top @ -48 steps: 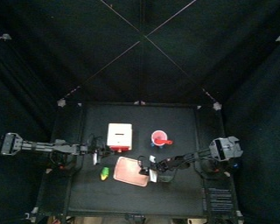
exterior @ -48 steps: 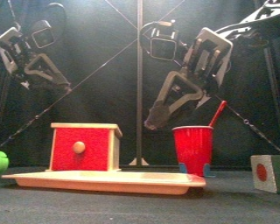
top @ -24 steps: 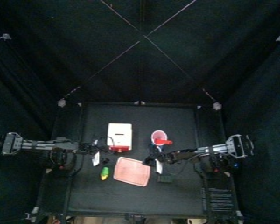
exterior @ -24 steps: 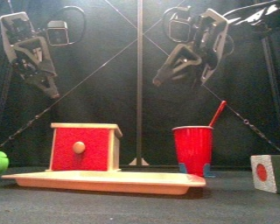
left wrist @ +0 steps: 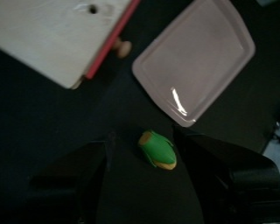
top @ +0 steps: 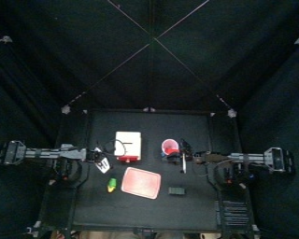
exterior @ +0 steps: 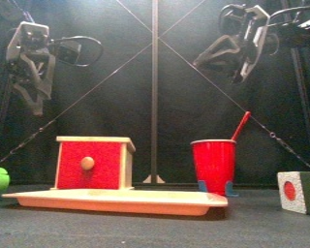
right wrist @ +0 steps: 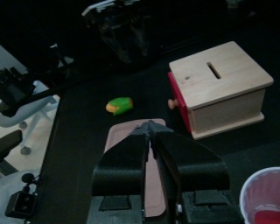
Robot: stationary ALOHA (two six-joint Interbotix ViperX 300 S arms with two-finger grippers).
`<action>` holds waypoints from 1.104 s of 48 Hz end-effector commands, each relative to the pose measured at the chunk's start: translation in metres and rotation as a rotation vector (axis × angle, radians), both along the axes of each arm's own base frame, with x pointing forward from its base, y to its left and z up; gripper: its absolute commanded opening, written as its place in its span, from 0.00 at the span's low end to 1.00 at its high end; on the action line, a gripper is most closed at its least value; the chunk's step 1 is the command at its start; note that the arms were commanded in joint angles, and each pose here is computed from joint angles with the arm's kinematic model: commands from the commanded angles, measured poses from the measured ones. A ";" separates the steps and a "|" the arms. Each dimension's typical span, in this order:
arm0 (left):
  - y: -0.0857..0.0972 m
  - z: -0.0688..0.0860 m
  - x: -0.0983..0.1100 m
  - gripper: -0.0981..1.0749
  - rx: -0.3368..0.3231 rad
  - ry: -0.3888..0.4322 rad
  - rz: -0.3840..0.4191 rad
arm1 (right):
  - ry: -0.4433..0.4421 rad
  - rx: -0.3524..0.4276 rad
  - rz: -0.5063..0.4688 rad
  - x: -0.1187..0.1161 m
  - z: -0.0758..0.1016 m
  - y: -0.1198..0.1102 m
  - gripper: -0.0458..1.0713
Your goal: Grab corn
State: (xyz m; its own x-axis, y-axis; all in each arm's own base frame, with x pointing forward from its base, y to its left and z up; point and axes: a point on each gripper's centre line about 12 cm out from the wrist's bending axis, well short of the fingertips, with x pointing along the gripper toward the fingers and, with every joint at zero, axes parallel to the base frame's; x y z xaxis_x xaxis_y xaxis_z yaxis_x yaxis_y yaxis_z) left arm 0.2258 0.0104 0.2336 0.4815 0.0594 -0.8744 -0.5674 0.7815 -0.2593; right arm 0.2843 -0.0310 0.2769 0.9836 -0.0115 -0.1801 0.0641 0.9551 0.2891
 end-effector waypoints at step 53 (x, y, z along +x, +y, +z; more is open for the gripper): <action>-0.087 -0.072 0.042 0.87 -0.075 0.216 0.469 | -0.140 -0.033 0.098 -0.041 0.004 0.019 0.50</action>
State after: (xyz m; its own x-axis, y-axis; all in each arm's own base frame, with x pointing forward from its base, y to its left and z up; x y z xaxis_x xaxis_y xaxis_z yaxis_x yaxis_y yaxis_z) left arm 0.2619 -0.0727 0.1573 0.2188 0.1725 -0.9604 -0.8944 0.4289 -0.1267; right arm 0.2430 -0.0134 0.2748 0.9948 0.0726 -0.0709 -0.0525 0.9661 0.2526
